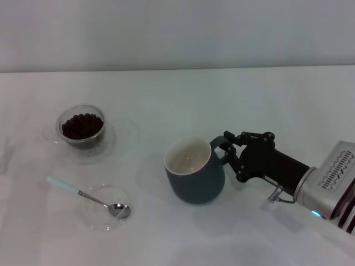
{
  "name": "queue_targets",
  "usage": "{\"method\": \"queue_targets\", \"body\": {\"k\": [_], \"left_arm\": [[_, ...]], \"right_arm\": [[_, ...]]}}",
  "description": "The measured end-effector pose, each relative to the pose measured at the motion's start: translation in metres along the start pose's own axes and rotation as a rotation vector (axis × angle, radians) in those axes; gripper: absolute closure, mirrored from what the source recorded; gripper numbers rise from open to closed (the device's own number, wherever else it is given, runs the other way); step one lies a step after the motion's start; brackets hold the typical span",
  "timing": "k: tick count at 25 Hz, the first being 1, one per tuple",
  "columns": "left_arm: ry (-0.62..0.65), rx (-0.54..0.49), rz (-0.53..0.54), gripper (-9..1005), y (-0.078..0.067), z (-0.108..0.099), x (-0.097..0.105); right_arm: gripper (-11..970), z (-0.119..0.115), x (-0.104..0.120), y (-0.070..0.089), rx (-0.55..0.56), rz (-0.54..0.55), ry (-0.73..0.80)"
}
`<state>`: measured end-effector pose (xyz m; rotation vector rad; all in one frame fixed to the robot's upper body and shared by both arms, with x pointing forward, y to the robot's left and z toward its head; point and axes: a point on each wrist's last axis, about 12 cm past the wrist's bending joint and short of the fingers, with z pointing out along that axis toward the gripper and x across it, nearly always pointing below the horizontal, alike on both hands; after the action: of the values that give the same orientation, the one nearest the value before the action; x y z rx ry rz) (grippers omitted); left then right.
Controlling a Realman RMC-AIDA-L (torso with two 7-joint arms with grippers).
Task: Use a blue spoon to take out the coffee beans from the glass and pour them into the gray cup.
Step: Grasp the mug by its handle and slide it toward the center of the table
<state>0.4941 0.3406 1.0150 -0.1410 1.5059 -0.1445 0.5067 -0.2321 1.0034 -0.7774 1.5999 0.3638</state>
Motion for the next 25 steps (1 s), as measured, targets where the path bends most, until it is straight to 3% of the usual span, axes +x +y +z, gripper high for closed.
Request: {"method": "queue_targets", "body": {"k": [10,25], "left_arm": [[-0.005,0.004,0.001,109,-0.001,0.002,-0.001],[-0.008,0.002,0.003,108,0.001,-0.001,-0.001]], "right_arm": [[815,0.001,0.002,0.01,-0.055,-0.042,0.012],[825,0.002,0.0,0.007,-0.062,-0.044,0.012]]}}
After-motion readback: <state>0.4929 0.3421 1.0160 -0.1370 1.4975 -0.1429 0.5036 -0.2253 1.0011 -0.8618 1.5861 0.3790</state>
